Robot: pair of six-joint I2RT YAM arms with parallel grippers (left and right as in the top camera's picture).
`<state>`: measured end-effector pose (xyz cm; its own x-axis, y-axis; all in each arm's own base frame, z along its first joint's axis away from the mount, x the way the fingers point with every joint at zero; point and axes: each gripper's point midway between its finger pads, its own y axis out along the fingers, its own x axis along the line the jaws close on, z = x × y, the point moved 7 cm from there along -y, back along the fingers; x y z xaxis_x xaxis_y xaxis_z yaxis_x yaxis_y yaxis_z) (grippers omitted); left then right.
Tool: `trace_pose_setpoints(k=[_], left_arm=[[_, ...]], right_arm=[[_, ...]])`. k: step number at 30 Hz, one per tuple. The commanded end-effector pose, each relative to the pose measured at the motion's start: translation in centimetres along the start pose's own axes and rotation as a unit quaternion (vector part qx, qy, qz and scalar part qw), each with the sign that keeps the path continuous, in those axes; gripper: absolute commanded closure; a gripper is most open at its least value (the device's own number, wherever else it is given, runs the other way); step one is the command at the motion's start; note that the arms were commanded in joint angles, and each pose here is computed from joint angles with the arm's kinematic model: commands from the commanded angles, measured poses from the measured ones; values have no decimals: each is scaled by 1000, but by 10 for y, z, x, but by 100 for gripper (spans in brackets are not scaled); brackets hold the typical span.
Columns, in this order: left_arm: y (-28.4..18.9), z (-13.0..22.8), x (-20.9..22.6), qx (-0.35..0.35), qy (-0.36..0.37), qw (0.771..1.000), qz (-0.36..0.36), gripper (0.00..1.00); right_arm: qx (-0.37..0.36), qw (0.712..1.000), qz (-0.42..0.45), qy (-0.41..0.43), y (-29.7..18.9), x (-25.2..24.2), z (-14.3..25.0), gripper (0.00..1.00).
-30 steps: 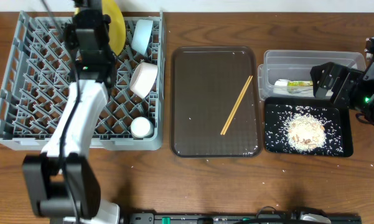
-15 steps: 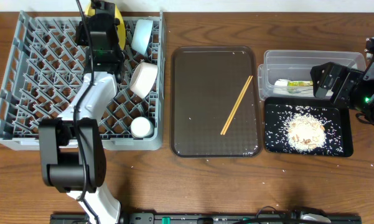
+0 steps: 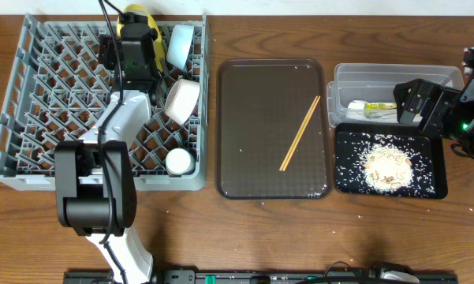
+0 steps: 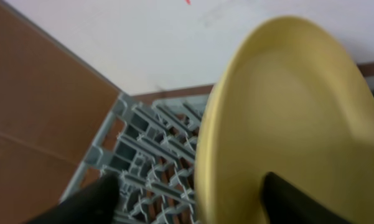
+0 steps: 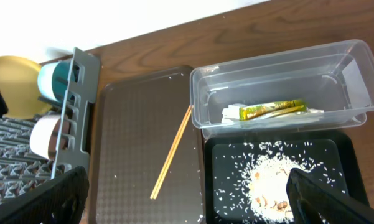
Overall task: Sort waste into correct bins and load items into the dishwasher
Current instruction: 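Open the left gripper to release the yellow plate, then move the left gripper over the wooden chopsticks on the brown tray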
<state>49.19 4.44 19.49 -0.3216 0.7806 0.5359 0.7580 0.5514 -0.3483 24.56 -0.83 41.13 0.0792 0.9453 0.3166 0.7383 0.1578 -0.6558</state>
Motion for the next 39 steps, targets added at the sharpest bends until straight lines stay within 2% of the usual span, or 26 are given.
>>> trace_pose_setpoints(k=[1, 4, 7, 11, 14, 16, 23, 32, 39], left_arm=[[-19, -24, 19, -19, -45, 999, -10, 18], [-52, -49, 42, -39, -80, 996, -1, 16], [-96, -69, 53, -55, -96, 993, 45, 16], [-152, -77, 43, -58, -86, 988, 117, 16], [-183, -72, 10, -42, -56, 982, 178, 16], [-202, -65, -20, -25, -41, 969, 241, 16], [-253, -44, -103, 90, -53, 897, 430, 19], [-266, 8, -196, 209, 29, 836, 506, 19], [-275, 36, -241, 229, 58, 820, 522, 19]], right_arm=[[-3, 1000, 5, -3, -1, -2, -1, 1], [-3, 1000, 5, -3, -1, -2, -1, 1], [-3, 1000, 5, -3, -1, -2, -1, 1], [-3, 1000, 5, -3, -1, -2, -1, 1], [-3, 1000, 5, -3, -1, -2, -1, 1], [-3, 1000, 5, -3, -1, -2, -1, 1], [-3, 1000, 5, -3, -1, -2, -1, 1], [-3, 1000, 5, -3, -1, -2, -1, 1], [-3, 1000, 5, -3, -1, -2, -1, 1]])
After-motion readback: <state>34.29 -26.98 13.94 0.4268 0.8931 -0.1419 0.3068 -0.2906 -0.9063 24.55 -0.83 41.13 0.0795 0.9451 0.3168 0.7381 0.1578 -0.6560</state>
